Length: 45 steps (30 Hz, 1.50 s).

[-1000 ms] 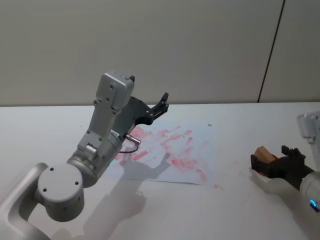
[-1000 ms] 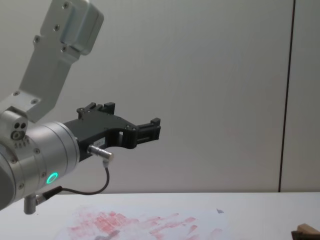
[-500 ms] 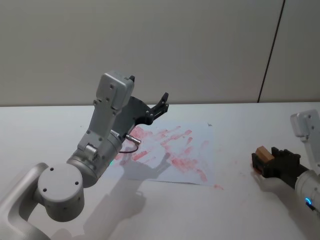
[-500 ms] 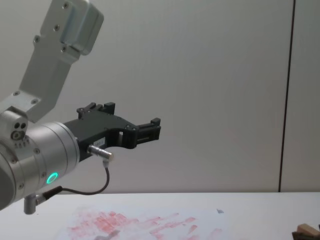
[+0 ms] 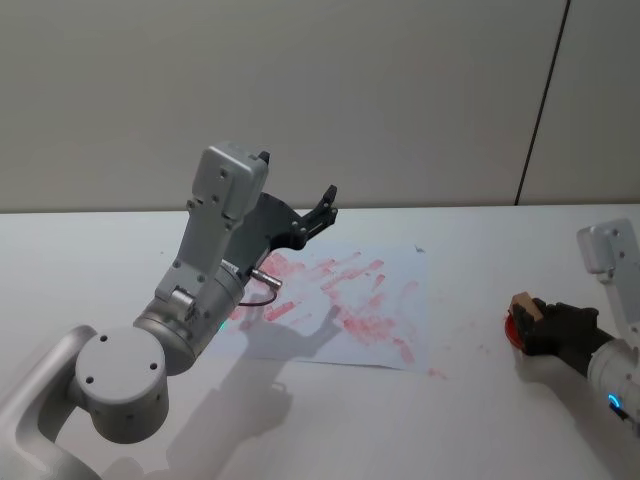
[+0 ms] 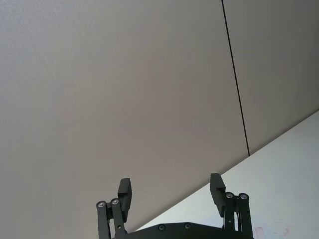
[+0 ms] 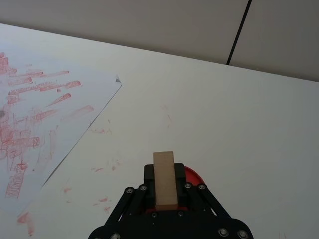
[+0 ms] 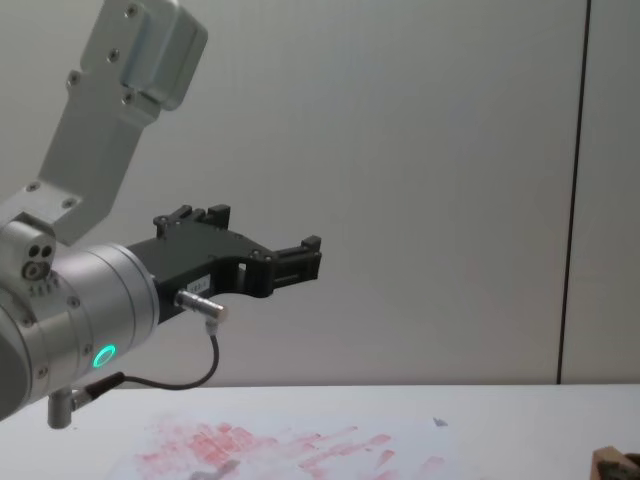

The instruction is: Use the one hand to pick up the stamp and affix it onto the A4 paper.

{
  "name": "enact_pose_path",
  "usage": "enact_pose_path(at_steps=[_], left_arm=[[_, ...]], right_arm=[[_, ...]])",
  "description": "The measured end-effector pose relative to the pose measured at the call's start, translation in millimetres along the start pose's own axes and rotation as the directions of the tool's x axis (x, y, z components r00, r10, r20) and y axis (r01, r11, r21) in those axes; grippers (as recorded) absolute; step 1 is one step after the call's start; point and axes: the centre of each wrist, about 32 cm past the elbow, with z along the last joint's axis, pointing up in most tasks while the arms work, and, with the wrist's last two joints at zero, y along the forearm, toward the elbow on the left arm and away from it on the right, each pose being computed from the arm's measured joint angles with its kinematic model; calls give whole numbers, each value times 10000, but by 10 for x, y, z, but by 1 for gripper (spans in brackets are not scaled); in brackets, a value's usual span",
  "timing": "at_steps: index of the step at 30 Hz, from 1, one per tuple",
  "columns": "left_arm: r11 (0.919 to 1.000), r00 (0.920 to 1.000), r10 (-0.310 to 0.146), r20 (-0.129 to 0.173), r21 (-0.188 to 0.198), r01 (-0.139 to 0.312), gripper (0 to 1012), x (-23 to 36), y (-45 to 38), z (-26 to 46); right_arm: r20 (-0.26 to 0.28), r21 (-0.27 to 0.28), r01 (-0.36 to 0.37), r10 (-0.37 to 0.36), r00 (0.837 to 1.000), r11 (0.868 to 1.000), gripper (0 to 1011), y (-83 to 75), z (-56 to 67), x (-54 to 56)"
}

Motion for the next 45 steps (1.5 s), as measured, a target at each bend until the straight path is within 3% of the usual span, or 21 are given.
enact_pose_path(at_steps=[8,14,19,27,33,45], left_arm=[[10000,10000,1,0,0,-1,1001,0,0,0],[10000,10000,0,-1,0,0,1002,0,0,0],[10000,10000,1,0,0,-1,1001,0,0,0],[10000,10000,0,0,0,0,1001,0,0,0],[10000,10000,1,0,0,-1,1001,0,0,0],[10000,10000,0,0,0,0,1001,0,0,0]], right_arm=[[21,120,-66,66,10000,9999,217,6,16,-1],[86,649,-351,346,9994,9973,217,20,100,-23],[137,1349,-920,910,9958,9866,217,60,246,-100],[202,1891,-1864,1859,9824,9641,217,178,432,-266],[303,1767,-2436,2421,9698,9537,217,302,517,-391],[681,511,-3007,2971,9524,9523,218,595,522,-634]])
